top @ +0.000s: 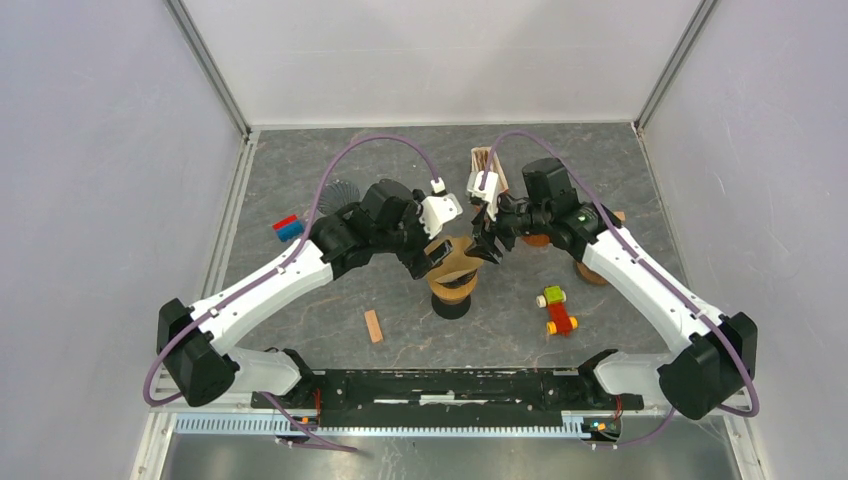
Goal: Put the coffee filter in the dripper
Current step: Place the coffee filter in the coffee dripper.
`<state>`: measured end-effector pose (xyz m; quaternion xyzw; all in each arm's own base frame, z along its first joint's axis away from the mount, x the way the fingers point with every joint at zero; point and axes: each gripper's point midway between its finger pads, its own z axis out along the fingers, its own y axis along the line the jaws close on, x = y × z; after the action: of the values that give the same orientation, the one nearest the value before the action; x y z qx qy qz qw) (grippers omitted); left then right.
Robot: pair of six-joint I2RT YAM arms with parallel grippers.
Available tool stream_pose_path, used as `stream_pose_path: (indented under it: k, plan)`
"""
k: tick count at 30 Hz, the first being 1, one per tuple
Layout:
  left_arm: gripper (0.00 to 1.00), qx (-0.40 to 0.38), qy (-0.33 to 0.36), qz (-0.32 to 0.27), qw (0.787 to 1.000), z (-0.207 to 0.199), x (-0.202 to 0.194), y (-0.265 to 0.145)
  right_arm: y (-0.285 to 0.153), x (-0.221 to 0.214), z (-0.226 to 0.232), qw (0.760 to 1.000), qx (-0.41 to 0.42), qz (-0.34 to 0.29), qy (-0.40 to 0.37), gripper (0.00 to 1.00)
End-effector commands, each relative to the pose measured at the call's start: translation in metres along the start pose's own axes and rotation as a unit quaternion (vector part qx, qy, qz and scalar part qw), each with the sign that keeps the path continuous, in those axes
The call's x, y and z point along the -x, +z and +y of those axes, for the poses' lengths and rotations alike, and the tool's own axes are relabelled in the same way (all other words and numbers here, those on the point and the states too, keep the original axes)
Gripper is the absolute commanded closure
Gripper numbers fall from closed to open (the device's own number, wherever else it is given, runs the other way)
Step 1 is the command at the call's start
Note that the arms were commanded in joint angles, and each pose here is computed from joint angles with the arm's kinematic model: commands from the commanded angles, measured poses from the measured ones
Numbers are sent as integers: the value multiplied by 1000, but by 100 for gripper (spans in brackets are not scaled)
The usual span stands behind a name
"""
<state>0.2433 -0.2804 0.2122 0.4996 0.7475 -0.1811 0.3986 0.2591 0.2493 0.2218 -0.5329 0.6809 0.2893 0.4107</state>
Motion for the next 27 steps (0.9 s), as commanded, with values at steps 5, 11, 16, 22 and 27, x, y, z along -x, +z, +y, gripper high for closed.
stream_pose_path:
  k: [5, 11, 16, 22, 27]
  plan:
    - [9, 15, 22, -39, 999, 7, 10, 3, 2, 1, -3, 1000, -1, 0, -2, 26]
    - [9, 5, 20, -42, 999, 4, 10, 8, 7, -1, -1, 1000, 8, 2, 6, 26]
    - [7, 1, 21, -50, 999, 4, 17, 8, 7, 2, 3, 1000, 15, -5, 3, 25]
    - [2, -4, 29, -66, 997, 6, 42, -5, -7, 27, 1, 999, 0, -32, -21, 23]
    - [0, -20, 15, -66, 998, 2, 51, -7, -15, 34, 7, 998, 1, -47, -33, 21]
